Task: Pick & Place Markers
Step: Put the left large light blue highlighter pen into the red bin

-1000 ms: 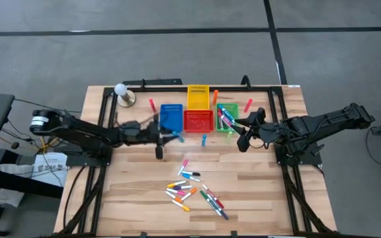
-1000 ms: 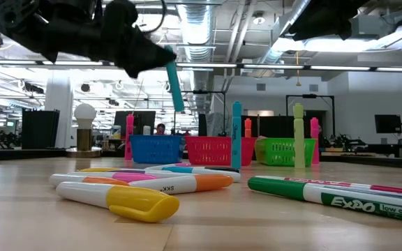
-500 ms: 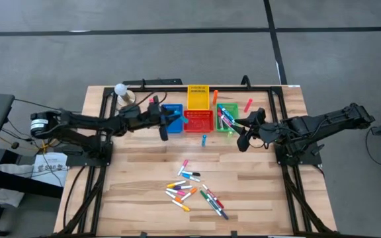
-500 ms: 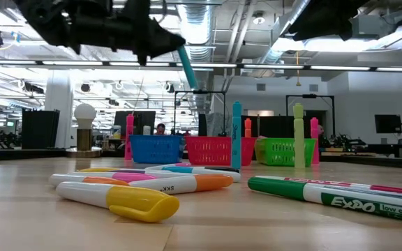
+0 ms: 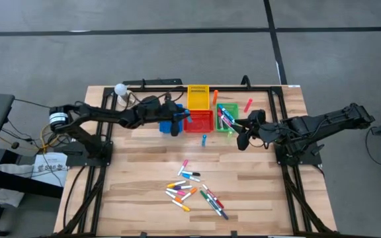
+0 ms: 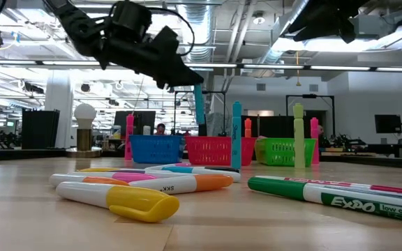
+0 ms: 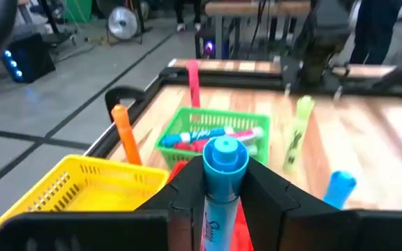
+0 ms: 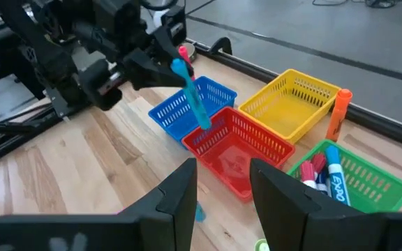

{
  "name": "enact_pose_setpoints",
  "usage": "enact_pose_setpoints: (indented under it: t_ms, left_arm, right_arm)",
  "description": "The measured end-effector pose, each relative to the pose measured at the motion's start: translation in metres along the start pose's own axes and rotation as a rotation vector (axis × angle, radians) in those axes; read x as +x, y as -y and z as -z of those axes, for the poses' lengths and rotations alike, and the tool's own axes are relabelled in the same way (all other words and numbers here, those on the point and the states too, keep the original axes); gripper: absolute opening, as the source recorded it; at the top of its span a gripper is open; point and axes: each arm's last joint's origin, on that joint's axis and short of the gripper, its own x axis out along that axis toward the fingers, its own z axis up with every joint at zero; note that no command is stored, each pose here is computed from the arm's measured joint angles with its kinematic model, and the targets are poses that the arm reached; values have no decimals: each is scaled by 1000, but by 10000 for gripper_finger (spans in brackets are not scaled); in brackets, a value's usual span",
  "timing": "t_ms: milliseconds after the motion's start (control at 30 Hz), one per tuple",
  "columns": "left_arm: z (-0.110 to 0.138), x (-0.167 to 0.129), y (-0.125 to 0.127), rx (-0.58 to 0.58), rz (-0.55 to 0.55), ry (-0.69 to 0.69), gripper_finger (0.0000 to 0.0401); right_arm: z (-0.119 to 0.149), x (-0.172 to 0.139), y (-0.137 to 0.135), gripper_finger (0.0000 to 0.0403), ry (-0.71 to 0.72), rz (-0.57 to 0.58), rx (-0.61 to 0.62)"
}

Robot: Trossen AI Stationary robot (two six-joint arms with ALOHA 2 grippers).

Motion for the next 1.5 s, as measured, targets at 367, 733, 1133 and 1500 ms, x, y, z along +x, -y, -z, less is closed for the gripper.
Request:
enact_pose_setpoints:
  t_ms: [367, 733, 1133, 1500]
  left_arm:
    - [15, 22, 0, 10, 13, -99, 75]
    - [22, 32, -1, 2, 5, -217, 76]
    - [14, 34, -2, 1, 6, -224, 76]
    - [16, 34, -1, -4, 9, -243, 76]
  right_arm:
    - [3, 1, 3, 125, -27, 27, -81]
    - [3, 1, 4, 125, -33, 30, -145]
    - [1, 5, 8, 125, -31, 59, -131]
    - [1, 5, 8, 125, -31, 59, -130]
